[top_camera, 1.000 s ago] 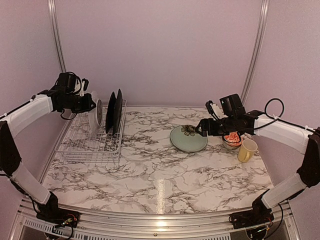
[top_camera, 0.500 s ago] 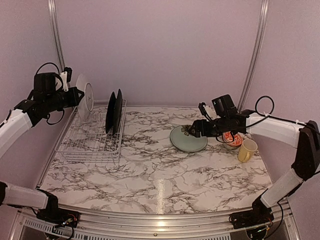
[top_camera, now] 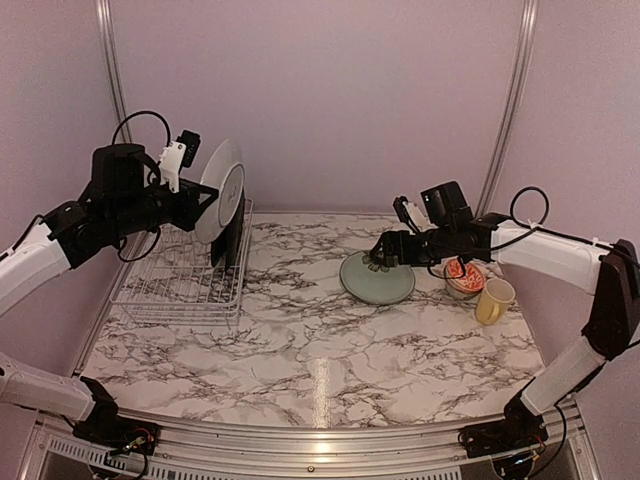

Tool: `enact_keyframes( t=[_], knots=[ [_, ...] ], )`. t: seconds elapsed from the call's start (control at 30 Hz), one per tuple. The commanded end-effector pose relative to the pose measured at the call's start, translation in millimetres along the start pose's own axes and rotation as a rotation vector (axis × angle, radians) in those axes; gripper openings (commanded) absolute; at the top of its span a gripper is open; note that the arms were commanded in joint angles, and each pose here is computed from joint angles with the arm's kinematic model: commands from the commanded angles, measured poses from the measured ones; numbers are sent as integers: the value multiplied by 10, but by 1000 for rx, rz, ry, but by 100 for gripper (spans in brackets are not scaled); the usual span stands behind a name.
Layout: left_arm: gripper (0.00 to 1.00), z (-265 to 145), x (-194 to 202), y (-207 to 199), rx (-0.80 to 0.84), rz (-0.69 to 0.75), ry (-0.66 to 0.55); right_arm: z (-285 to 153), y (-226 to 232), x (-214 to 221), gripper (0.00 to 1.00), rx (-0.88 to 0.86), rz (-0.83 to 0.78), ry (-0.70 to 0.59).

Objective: Unload the mixed dishes from the dish rack
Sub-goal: Pass from the left arm to the right

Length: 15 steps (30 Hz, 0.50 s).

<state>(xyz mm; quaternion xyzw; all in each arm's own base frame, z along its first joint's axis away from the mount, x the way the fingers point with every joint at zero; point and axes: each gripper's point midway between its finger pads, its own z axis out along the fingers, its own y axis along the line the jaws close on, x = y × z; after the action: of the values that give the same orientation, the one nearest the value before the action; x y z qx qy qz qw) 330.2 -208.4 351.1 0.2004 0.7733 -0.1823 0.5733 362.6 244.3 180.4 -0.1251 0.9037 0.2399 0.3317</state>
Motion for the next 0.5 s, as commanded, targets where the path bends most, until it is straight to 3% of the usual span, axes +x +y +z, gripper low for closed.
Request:
enact_keyframes(
  t=[0.0,0.3,0.47],
  knots=[
    [0,-235,-809,-383,8,147,-246,-200,154,-277,90,-25,-14,-87],
    [0,31,-391,-1170,-14,418,-122,-295,182,-275,95,-39,30,-98],
    [0,82,-129,-1188,-87,479,-132,-405,218,-314,95,-47,45,-116]
  ],
)
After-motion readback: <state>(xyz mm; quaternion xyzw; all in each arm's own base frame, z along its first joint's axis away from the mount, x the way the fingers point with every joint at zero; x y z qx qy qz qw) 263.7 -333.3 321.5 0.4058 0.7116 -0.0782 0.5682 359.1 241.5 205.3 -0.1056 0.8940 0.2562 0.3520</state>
